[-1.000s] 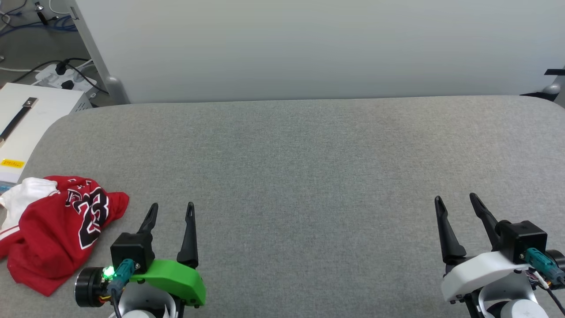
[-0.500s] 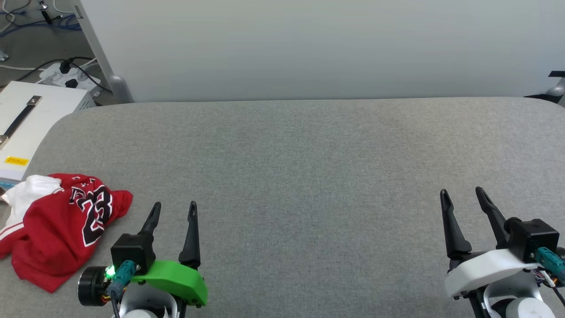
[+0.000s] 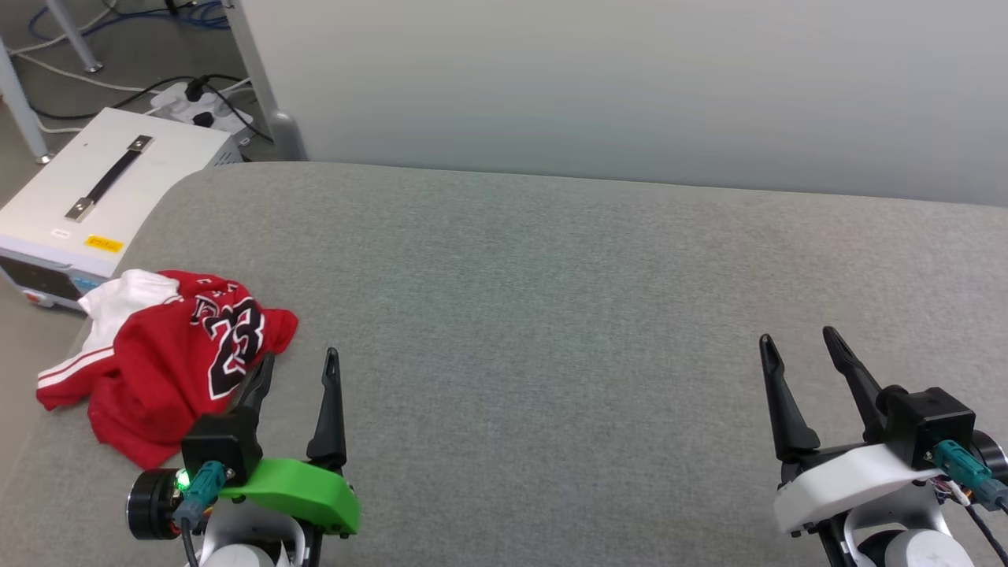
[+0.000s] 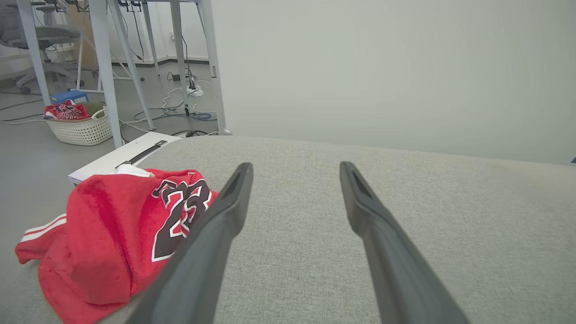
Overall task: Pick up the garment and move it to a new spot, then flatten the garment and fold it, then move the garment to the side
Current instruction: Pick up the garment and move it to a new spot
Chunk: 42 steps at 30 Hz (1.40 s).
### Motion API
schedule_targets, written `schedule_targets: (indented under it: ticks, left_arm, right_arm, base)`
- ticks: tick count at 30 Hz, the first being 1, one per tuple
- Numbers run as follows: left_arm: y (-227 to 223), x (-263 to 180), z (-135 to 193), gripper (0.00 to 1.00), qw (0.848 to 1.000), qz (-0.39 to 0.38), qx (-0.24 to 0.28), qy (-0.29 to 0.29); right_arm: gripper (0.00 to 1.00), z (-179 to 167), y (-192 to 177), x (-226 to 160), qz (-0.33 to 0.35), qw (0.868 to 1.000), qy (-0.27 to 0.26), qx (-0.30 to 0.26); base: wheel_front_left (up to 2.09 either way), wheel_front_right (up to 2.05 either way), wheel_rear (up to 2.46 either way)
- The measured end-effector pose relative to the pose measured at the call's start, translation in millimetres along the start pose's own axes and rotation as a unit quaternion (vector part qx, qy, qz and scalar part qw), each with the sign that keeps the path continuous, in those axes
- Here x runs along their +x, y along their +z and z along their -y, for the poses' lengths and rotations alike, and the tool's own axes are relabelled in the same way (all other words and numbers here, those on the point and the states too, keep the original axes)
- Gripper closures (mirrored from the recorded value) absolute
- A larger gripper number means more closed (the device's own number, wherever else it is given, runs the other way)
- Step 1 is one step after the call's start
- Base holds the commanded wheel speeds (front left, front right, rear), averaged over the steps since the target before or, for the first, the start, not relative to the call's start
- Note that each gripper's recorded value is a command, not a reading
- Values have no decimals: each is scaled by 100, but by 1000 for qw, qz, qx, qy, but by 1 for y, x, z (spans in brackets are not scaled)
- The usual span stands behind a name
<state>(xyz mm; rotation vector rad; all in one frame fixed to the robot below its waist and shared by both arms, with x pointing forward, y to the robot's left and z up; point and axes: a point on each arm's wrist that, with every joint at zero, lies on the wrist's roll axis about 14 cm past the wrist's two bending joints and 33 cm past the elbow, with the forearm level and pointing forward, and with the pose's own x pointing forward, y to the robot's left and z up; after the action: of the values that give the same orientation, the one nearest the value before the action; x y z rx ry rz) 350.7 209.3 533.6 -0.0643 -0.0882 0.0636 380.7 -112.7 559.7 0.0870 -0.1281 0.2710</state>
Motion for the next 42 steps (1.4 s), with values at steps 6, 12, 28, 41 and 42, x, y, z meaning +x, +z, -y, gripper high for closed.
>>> schedule_targets:
  ticks: [6,12,28,41,42]
  left_arm:
    - [6,-15,-30,0,999,12,3,44]
    - [12,-36,-62,0,995,22,7,93]
    - [27,-105,-134,0,974,52,6,218]
    - [21,-128,-157,0,963,41,15,264]
    - [18,-129,-158,0,963,37,15,267]
  right_arm:
    - [0,-30,-1,13,-1,999,47,5]
    - [0,-63,-4,22,-4,995,96,7]
    - [0,-148,-3,39,1,975,222,20]
    - [0,-178,-3,49,3,964,265,36]
    - [0,-179,-3,50,3,963,266,37]
  base:
    - [0,0,0]
    - [0,0,0]
    - [0,0,0]
    - [0,0,0]
    - [0,0,0]
